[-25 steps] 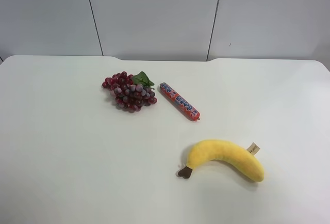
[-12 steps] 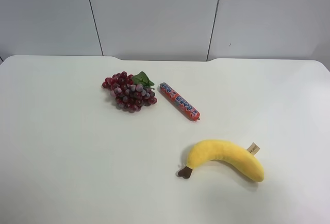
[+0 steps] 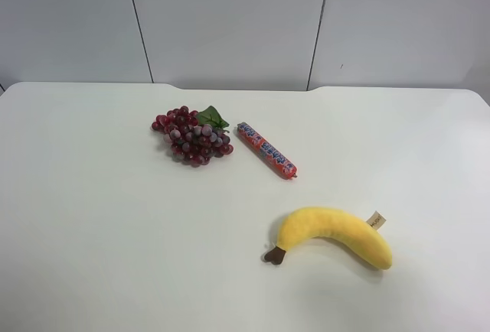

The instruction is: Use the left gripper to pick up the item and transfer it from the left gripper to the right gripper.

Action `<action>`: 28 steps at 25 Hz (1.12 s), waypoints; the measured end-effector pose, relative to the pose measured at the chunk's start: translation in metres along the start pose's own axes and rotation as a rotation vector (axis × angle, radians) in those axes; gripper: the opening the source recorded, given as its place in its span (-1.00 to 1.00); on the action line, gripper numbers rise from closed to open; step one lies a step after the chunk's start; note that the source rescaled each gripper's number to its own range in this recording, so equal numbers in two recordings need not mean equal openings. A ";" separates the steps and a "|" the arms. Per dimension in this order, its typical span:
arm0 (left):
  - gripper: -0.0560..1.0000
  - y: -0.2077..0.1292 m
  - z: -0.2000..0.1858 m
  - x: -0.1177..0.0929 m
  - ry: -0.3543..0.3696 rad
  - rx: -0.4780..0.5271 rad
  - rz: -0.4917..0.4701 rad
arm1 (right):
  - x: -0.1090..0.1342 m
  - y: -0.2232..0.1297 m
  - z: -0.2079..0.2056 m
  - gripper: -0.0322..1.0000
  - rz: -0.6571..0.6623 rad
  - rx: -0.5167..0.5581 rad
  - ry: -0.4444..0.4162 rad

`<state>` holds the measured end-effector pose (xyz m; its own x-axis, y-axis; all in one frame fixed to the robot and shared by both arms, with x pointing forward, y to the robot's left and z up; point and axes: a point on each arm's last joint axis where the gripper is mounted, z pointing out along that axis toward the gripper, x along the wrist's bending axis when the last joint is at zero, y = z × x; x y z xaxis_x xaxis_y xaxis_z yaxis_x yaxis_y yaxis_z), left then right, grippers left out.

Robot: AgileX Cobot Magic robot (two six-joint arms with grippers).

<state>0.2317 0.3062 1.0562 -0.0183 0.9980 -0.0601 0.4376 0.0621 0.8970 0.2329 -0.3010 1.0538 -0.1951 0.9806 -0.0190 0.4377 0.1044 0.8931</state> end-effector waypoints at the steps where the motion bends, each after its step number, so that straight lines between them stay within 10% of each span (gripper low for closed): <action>1: 1.00 0.000 0.000 0.000 0.000 0.000 0.000 | 0.000 0.000 0.000 1.00 0.009 0.000 -0.004; 9: 1.00 0.000 -0.001 -0.001 0.095 -0.006 -0.046 | 0.001 0.000 0.000 1.00 0.103 0.003 -0.191; 28: 1.00 0.000 -0.001 -0.001 0.104 -0.007 -0.051 | 0.001 0.000 0.000 1.00 0.106 0.002 -0.197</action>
<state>0.2310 0.3054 1.0562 -0.1334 0.9892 -0.0601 0.4275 0.1122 0.8970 0.2329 -0.2997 1.0539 0.0270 0.9996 -0.0130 0.4487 -0.0005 0.8937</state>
